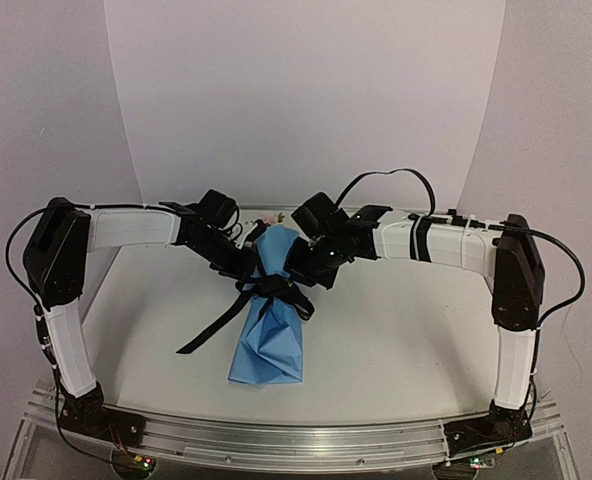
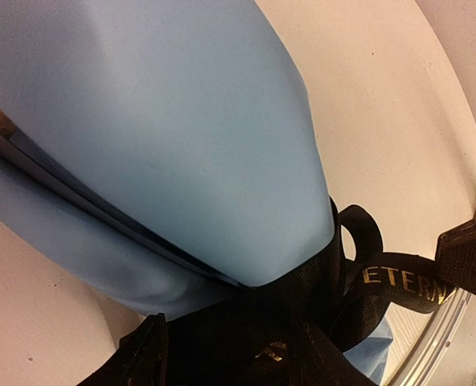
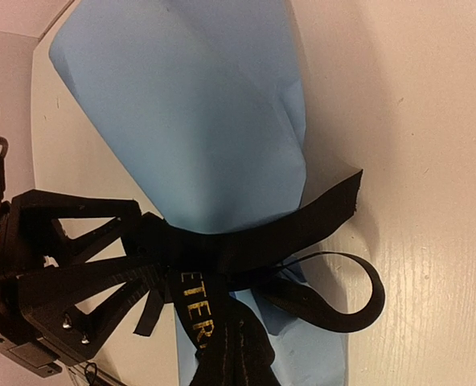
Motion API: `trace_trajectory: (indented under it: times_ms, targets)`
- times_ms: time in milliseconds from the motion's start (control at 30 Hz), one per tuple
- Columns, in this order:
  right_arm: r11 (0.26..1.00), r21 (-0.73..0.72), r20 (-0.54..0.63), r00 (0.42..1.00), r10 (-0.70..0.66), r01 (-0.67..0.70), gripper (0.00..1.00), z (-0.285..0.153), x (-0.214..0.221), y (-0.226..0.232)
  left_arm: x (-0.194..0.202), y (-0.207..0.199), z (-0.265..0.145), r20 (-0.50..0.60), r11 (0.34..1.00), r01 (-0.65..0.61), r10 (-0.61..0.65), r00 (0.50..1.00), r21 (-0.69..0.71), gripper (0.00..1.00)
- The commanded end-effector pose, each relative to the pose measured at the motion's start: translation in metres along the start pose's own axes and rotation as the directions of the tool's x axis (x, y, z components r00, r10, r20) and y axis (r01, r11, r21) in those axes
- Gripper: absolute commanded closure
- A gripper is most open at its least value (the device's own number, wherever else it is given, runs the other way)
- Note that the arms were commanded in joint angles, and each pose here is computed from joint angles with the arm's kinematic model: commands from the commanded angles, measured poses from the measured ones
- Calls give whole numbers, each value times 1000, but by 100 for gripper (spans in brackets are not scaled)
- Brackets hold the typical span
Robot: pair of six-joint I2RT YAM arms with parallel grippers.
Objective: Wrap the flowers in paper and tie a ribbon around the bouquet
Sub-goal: Cross the right side of the half-tied ribbon on the folded bouquet.
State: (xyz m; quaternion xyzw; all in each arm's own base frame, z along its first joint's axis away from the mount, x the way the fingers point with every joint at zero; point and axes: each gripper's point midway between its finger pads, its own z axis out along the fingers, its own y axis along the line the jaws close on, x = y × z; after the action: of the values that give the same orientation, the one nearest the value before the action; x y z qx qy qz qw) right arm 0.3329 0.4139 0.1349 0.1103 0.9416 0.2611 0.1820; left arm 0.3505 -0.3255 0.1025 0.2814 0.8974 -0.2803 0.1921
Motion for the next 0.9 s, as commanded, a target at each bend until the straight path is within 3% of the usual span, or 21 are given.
trace_trajectory:
  times_ms: [0,200,333,467,867]
  targets:
    - [1000,-7,27,1000,-16,16,100,-9,-3,5,-16,-2,1,16,999,-40,41,999,-18,48]
    - [1000,-6,24,1000,-14,15,100,-7,-2,5,-16,-1,8,3,998,-48,48,999,-47,52]
    - [1000,-5,24,1000,-15,15,100,-7,-1,5,-20,2,6,18,997,-45,46,999,-69,64]
    - [1000,0,27,1000,-14,14,100,-7,-2,3,-26,-2,-1,56,997,-45,49,997,-67,83]
    - [1000,14,31,999,-8,8,100,-6,-1,-3,-36,-9,-42,221,998,-17,30,975,-63,99]
